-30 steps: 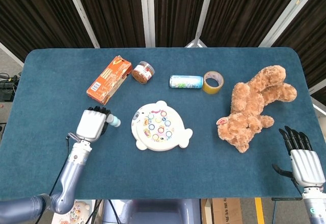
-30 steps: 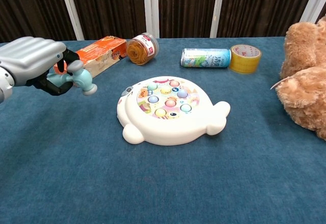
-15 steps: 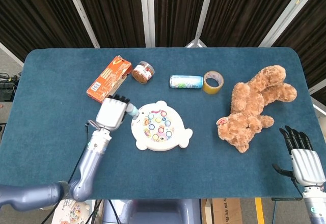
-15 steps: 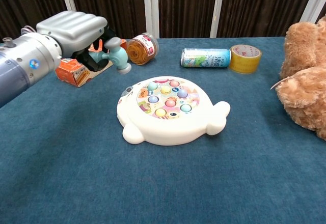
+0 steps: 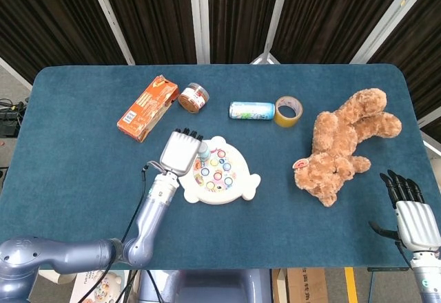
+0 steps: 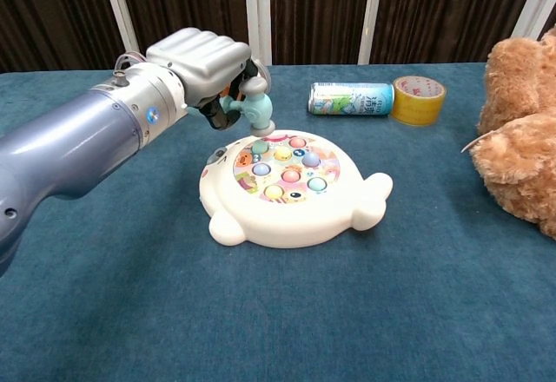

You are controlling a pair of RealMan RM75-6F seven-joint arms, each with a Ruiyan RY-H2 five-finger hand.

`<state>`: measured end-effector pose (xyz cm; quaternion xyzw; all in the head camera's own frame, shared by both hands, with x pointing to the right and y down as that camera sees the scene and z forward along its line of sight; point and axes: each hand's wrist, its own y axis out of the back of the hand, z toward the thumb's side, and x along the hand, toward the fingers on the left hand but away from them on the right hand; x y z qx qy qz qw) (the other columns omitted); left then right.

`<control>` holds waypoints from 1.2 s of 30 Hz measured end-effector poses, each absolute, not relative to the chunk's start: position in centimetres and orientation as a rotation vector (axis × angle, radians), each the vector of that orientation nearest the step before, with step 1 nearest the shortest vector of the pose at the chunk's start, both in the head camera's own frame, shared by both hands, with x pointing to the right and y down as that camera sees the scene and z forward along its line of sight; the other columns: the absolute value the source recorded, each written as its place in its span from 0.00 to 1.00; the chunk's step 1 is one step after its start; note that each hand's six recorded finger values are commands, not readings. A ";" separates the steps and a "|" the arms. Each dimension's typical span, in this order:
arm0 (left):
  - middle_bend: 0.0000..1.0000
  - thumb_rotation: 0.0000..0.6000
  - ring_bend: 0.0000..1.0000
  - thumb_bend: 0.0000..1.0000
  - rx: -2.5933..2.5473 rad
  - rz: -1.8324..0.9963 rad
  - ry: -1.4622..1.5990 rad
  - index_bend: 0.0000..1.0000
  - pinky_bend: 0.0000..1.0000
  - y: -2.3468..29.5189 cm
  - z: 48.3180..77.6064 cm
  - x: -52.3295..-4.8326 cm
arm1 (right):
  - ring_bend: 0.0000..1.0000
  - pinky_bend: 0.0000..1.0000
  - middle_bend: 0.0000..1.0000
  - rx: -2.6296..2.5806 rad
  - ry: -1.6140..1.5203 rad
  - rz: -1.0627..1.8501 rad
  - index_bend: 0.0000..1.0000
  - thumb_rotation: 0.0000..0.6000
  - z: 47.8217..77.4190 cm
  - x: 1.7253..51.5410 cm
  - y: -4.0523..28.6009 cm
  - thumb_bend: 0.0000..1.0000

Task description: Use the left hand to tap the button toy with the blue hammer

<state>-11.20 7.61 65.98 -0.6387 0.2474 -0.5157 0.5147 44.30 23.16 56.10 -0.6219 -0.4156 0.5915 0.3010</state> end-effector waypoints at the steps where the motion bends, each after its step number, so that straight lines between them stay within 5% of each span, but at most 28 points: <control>1: 0.47 1.00 0.38 0.59 -1.533 -1.243 0.594 0.67 0.52 7.5 66.0 -11.1 | 0.00 0.00 0.00 -1.651 -1.103 1.570 0.00 1.00 56.1 44.3 23.2 0.18; 23: 0.47 1.00 0.39 0.59 -1.511 -1.296 0.538 0.67 0.52 8.1 68.3 -11.7 | 0.00 0.00 0.00 -1.656 -1.112 1.576 0.00 1.00 56.1 44.3 23.1 0.18; 36: 0.47 1.00 0.39 0.59 -1.542 -1.240 0.598 0.67 0.52 7.8 66.5 -10.4 | 0.00 0.00 0.00 -1.658 -1.113 1.577 0.00 1.00 56.1 44.3 23.2 0.18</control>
